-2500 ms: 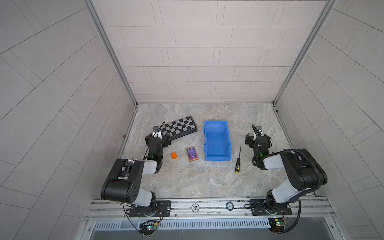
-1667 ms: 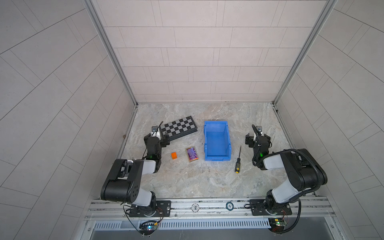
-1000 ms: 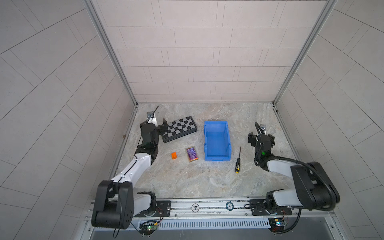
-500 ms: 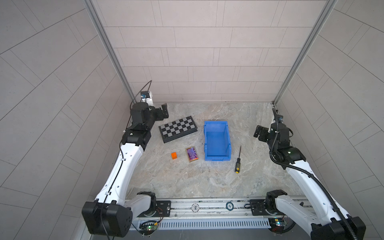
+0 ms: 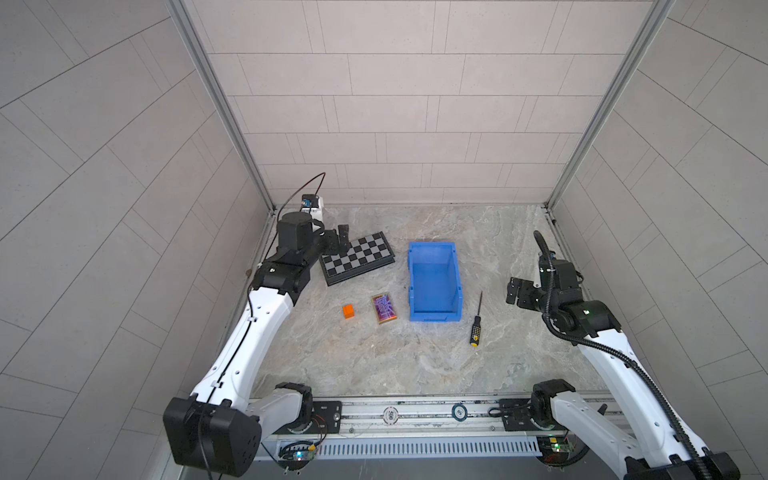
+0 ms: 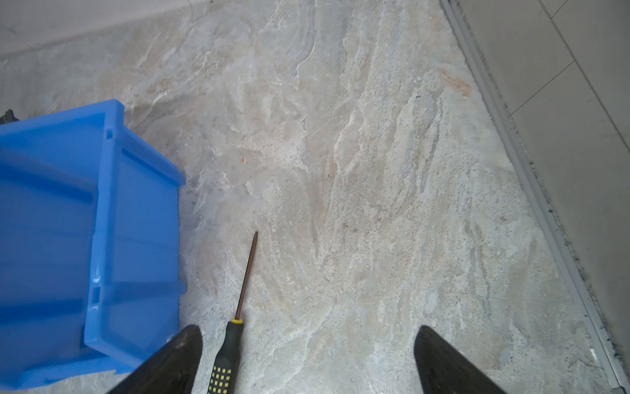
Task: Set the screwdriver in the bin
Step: 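Raise the left arm over the chessboard while the right gripper reaches toward the screwdriver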
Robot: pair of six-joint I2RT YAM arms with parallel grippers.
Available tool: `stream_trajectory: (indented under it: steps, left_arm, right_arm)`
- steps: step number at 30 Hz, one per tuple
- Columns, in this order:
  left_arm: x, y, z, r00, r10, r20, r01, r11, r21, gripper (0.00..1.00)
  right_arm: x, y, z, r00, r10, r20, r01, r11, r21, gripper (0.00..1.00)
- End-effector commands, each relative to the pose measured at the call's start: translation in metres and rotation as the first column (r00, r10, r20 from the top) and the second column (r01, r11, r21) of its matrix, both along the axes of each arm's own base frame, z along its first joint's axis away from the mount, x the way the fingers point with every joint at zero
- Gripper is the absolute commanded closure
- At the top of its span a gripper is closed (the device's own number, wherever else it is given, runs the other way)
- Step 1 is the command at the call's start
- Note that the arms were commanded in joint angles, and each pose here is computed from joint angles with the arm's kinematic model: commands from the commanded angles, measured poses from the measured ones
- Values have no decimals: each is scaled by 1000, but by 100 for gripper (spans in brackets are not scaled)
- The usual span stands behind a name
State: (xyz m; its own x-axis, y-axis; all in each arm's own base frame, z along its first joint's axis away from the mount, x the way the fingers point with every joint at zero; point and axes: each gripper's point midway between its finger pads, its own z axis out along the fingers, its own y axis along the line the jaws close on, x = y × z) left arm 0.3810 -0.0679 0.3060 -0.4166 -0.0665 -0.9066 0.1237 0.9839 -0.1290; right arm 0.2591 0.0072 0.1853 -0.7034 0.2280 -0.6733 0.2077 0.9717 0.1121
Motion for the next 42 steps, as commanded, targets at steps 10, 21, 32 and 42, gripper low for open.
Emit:
stream_trajectory:
  steps: [10, 21, 32, 42]
  left_arm:
    - [0, -21, -20, 998, -56, -15, 56, 998, 36, 0]
    - [14, -44, -26, 989, -136, -60, 132, 989, -62, 1]
    - [16, -53, -31, 983, -161, -91, 149, 981, -126, 1]
    - [17, -51, -31, 983, -155, -95, 144, 983, -114, 1]
  right_arm:
    - [-19, 18, -20, 997, 38, -68, -33, 997, 69, 1]
    - [-27, 34, -39, 997, -6, -73, 9, 999, 48, 1]
    - [-24, 77, -76, 991, -24, -131, 25, 1000, 5, 2]
    - [-22, 99, -120, 974, -32, -224, 48, 996, 70, 16]
